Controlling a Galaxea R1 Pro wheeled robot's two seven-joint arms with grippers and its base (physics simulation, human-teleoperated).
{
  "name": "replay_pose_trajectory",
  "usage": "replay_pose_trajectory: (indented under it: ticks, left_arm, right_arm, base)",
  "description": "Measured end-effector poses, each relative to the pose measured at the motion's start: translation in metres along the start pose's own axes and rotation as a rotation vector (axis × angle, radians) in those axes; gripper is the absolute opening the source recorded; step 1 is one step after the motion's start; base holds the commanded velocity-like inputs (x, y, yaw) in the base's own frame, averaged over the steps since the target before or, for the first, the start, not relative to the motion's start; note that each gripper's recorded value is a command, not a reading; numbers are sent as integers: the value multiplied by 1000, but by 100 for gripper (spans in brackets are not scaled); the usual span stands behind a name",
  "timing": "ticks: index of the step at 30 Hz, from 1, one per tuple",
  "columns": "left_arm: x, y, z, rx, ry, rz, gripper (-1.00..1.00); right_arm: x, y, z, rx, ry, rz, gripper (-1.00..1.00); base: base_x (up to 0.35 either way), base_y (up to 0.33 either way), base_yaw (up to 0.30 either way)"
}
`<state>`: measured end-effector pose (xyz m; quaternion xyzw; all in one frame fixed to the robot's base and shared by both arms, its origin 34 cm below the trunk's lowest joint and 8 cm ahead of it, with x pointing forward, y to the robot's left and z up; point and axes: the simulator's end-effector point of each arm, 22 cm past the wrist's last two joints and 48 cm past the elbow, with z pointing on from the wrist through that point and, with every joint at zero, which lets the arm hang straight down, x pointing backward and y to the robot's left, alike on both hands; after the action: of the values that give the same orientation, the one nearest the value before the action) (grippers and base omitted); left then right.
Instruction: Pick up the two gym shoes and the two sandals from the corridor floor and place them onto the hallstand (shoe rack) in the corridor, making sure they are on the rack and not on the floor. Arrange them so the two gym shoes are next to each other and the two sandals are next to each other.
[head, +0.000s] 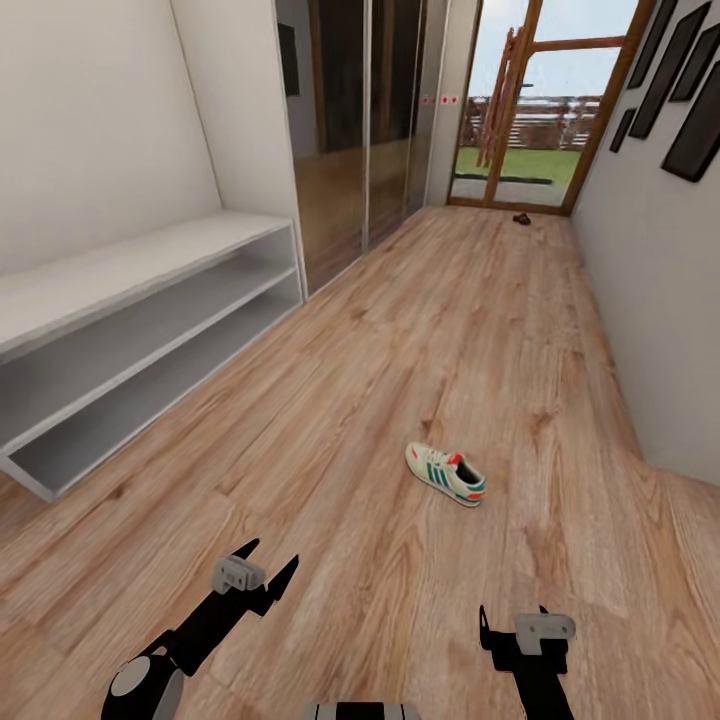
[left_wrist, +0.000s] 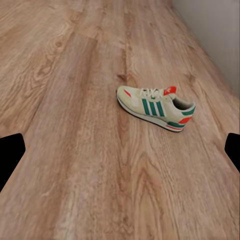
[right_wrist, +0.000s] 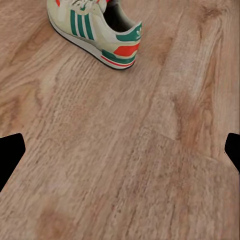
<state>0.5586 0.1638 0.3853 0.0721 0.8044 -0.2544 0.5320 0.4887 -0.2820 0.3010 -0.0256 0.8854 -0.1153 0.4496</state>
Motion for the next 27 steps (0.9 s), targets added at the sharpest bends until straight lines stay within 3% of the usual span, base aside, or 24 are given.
replay_pose_trajectory:
  ticks: [27]
  left_arm:
    - [1,-2,1,1,0,-7,100]
  right_arm:
    - [0,0,0,1,0,-1,100]
  base:
    - [199,-294,248]
